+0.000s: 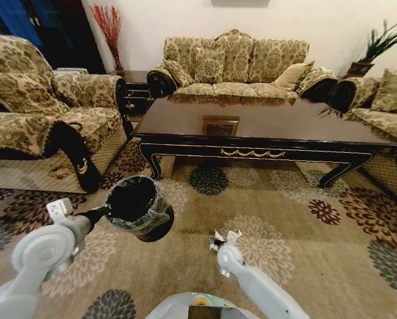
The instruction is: Move to the front of the table and pick up the trash from the floor, then place it into the trash bin.
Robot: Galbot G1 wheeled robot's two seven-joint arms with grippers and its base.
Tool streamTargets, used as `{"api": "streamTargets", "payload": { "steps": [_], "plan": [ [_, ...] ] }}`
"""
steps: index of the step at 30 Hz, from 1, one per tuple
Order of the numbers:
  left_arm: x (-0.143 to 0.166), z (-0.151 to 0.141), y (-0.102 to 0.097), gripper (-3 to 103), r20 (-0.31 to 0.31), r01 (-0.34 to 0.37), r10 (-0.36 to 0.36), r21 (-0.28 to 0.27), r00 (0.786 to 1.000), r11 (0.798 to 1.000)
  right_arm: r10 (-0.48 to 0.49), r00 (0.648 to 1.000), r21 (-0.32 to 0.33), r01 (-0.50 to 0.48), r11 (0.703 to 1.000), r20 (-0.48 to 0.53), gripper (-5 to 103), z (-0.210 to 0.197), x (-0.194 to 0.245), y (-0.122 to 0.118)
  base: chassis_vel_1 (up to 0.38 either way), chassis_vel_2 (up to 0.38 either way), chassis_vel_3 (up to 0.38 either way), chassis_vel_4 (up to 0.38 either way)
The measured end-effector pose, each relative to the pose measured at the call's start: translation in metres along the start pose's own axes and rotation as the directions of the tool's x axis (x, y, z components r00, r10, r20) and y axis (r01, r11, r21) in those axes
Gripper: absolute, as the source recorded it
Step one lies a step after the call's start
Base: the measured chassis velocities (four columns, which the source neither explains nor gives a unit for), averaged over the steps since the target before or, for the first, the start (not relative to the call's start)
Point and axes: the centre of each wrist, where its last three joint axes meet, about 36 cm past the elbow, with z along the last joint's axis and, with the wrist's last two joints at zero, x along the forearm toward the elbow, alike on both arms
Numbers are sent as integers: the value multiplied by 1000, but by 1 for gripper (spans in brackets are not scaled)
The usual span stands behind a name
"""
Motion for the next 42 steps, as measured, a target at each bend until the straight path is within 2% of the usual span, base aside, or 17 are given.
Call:
{"api": "streamTargets", "payload": {
  "steps": [9, 10, 11, 16, 19, 20, 23, 25, 28, 29, 31, 32, 36, 37, 39, 41, 42],
  "plan": [
    [-7, 0, -1, 3, -7, -3, 3, -2, 1000, 1000, 4, 1000, -11, -4, 1000, -14, 101, 2, -16, 2, 0, 0, 0, 0],
    [-7, 0, -2, 3, -9, -4, 4, -3, 1000, 1000, 4, 1000, -11, -4, 1000, -14, 98, 3, -17, 2, 0, 0, 0, 0],
    [-9, 1, -2, 3, -13, -3, 3, -5, 1000, 1000, 9, 1000, -5, -9, 1000, -10, 89, 6, -22, 1, 0, 0, 0, 0],
    [-12, 1, -4, 3, -15, -7, 7, -10, 1000, 1000, 38, 999, 34, -38, 999, 14, 77, 15, -33, -4, 0, 0, 0, 0],
    [-13, 0, -4, 3, -13, -7, 6, -14, 1000, 1000, 49, 998, 54, -50, 997, 27, 61, 17, -36, -6, 0, 0, 0, 0],
    [-13, 0, -4, 3, -13, -7, 6, -14, 1000, 1000, 49, 998, 54, -50, 997, 27, 61, 17, -36, -6, 0, 0, 0, 0],
    [-13, -2, -4, 3, -11, -9, 9, -15, 1000, 1000, 58, 997, 73, -61, 995, 43, 44, 19, -38, -8, 0, 0, 0, 0],
    [-13, -2, -4, 3, -11, -10, 10, -15, 1000, 1000, 59, 997, 78, -63, 995, 48, 44, 19, -38, -9, 0, 0, 0, 0],
    [-15, -2, -4, 3, -11, -12, 12, -14, 1000, 1000, 65, 995, 98, -72, 993, 71, 28, 19, -38, -12, 0, 0, 0, 0],
    [-15, -2, -4, 3, -11, -12, 12, -14, 1000, 1000, 65, 995, 98, -72, 993, 71, 28, 19, -38, -12, 0, 0, 0, 0],
    [-15, -2, -4, 3, -11, -12, 12, -13, 1000, 1000, 64, 993, 127, -77, 989, 101, 18, 21, -37, -16, 0, 0, 0, 0],
    [-15, -2, -4, 3, -11, -12, 12, -14, 1000, 1000, 61, 992, 135, -76, 988, 111, 18, 22, -36, -17, 0, 0, 0, 0],
    [-16, -3, -4, 3, -11, -12, 12, -15, 1000, 1000, 17, 982, 153, -46, 987, 188, 3, 16, -21, -24, 0, 0, 0, 0],
    [-16, -3, -4, 3, -11, -12, 12, -15, 1000, 1000, 17, 982, 153, -46, 987, 188, 3, 16, -21, -24, 0, 0, 0, 0],
    [-17, -2, -4, 3, -14, -11, 11, -15, 1000, 1000, -35, 960, 141, -5, 990, 277, 1, -6, 1, -31, 0, 0, 0, 0],
    [-17, -1, -4, 3, -16, -10, 10, -15, 1000, 1000, -56, 950, 136, 15, 991, 307, 0, -16, 10, -33, 0, 0, 0, 0],
    [-18, 2, -5, 3, -21, -10, 10, -14, 1000, 1000, -100, 926, 130, 55, 990, 365, 0, -34, 30, -36, 0, 0, 0, 0]
  ]
}}
